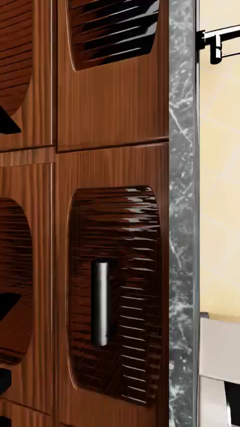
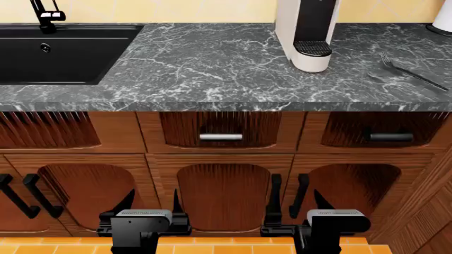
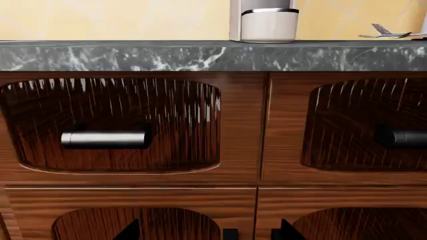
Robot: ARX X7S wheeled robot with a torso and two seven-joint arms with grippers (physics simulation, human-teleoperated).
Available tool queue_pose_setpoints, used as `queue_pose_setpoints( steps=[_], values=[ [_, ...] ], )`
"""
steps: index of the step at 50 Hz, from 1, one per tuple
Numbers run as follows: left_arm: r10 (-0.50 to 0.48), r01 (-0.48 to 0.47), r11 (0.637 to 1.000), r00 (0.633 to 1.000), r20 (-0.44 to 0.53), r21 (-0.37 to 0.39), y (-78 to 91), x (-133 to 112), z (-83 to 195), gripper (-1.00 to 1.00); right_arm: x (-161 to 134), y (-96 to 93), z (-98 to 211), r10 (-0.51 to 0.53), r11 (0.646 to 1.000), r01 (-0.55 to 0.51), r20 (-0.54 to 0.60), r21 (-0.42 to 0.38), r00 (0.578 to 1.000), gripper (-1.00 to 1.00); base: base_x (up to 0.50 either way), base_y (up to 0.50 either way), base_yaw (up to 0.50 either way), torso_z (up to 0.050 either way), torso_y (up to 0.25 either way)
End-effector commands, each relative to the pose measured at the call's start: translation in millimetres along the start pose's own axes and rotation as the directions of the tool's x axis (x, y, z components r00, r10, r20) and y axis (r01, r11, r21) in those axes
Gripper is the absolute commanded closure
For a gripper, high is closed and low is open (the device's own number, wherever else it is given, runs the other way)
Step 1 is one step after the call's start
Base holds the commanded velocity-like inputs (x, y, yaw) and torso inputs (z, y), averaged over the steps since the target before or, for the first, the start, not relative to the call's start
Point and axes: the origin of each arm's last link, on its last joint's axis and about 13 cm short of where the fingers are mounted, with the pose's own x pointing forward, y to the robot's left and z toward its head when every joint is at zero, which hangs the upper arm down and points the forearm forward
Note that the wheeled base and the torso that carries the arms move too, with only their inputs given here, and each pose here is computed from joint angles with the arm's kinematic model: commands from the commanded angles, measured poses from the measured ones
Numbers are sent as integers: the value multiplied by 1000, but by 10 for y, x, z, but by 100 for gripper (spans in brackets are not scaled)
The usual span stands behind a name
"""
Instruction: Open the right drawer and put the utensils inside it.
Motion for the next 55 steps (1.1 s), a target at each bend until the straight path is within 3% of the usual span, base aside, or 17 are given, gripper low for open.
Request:
queue_pose_setpoints(
  steps=[1, 5, 55],
  values=[
    [1, -1, 1000, 1000, 1, 1, -1, 8, -4, -100, 5, 2, -2, 5, 1000, -5, 6, 12, 1000, -100, 0, 0, 0, 0, 0],
    [0, 0, 1000, 1000, -2, 10, -8, 19, -28, -100, 22, 25, -7, 38, 999, -38, -8, 37, 999, -100, 0, -212, 0, 0, 0],
    [-3, 4, 1000, 1000, -25, 11, -4, 29, -49, -100, 10, -5, -7, 24, 999, -23, -12, 31, 1000, -100, 0, -500, 0, 0, 0]
  ],
)
